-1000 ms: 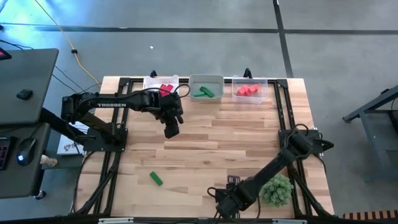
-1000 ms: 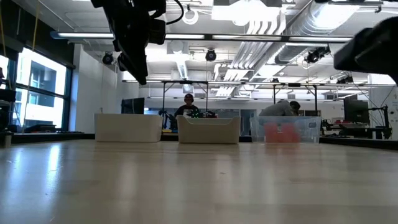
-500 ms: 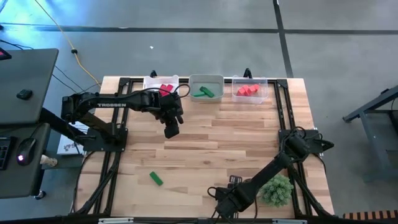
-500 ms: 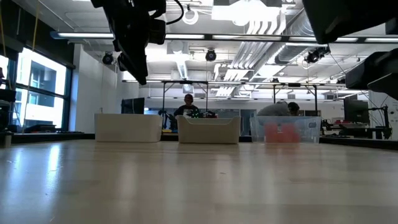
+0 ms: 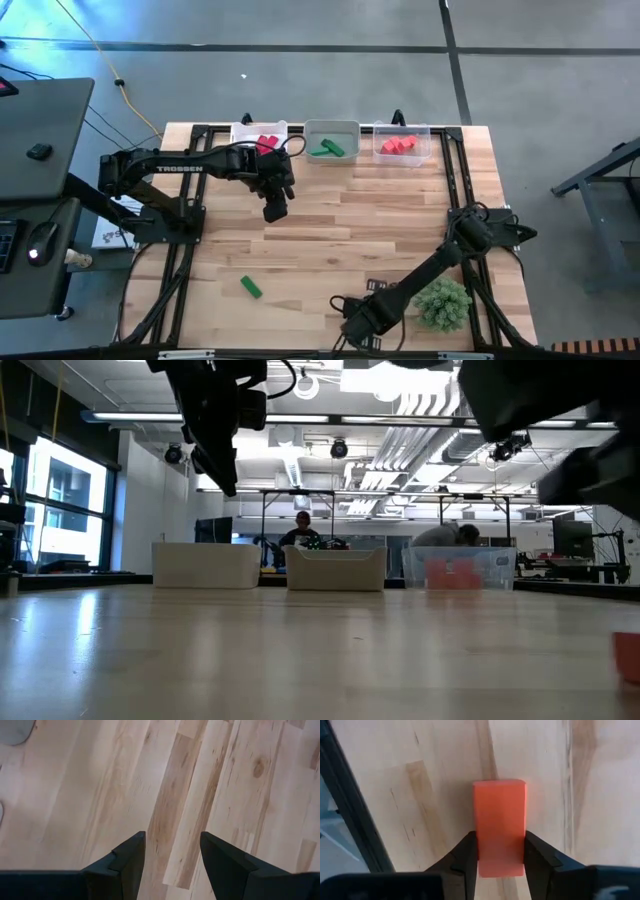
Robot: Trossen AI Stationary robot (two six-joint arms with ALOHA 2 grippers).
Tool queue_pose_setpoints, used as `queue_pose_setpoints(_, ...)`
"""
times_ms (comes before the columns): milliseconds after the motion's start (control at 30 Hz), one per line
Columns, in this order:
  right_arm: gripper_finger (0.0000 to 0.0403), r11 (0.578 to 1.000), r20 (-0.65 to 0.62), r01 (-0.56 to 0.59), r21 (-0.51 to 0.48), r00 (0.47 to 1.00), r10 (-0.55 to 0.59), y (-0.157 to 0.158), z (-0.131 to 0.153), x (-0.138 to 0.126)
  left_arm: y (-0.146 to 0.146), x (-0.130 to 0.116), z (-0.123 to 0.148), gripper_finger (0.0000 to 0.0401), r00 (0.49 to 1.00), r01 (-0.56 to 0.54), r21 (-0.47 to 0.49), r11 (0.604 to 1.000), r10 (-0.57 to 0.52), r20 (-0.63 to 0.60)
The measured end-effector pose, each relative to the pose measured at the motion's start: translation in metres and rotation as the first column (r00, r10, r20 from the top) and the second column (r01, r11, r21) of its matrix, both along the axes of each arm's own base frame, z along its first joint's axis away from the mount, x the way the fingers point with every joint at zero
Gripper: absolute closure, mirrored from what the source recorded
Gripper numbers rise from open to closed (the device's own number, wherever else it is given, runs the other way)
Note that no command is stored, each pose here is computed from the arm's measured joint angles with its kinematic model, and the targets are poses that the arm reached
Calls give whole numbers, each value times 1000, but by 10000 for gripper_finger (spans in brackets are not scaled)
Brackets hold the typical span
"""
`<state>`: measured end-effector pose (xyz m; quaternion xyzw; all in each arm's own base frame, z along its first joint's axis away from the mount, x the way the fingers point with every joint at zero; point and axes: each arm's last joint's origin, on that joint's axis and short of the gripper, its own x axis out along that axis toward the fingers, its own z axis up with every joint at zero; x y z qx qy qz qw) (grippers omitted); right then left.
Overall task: Sort & place blocks by color
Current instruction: Put the orange block into the transparent bin
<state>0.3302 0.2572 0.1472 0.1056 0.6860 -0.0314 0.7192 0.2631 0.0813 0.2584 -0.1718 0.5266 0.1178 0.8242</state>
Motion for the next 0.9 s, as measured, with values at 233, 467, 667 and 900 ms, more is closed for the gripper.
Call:
queue_pose_setpoints(233, 304, 992, -11, -39, -118, 999, 38, -26, 13, 16, 0, 0, 0, 222, 1000, 14, 7, 1000, -14, 0)
queue_pose_setpoints(467, 304, 966, -55, -98, -240, 995, 87, -61, 26, 30, 0, 0, 0, 222, 1000, 14, 6, 1000, -14, -2)
queue_pose_setpoints(667, 304, 947, -107, -138, -291, 988, 112, -91, 30, 39, 0, -1, 0, 222, 1000, 14, 4, 1000, -14, -8)
queue_pose_setpoints(900, 304, 912, -200, -209, -354, 969, 145, -121, 32, 43, 1, -1, -1, 222, 1000, 0, 37, 999, 1, -19)
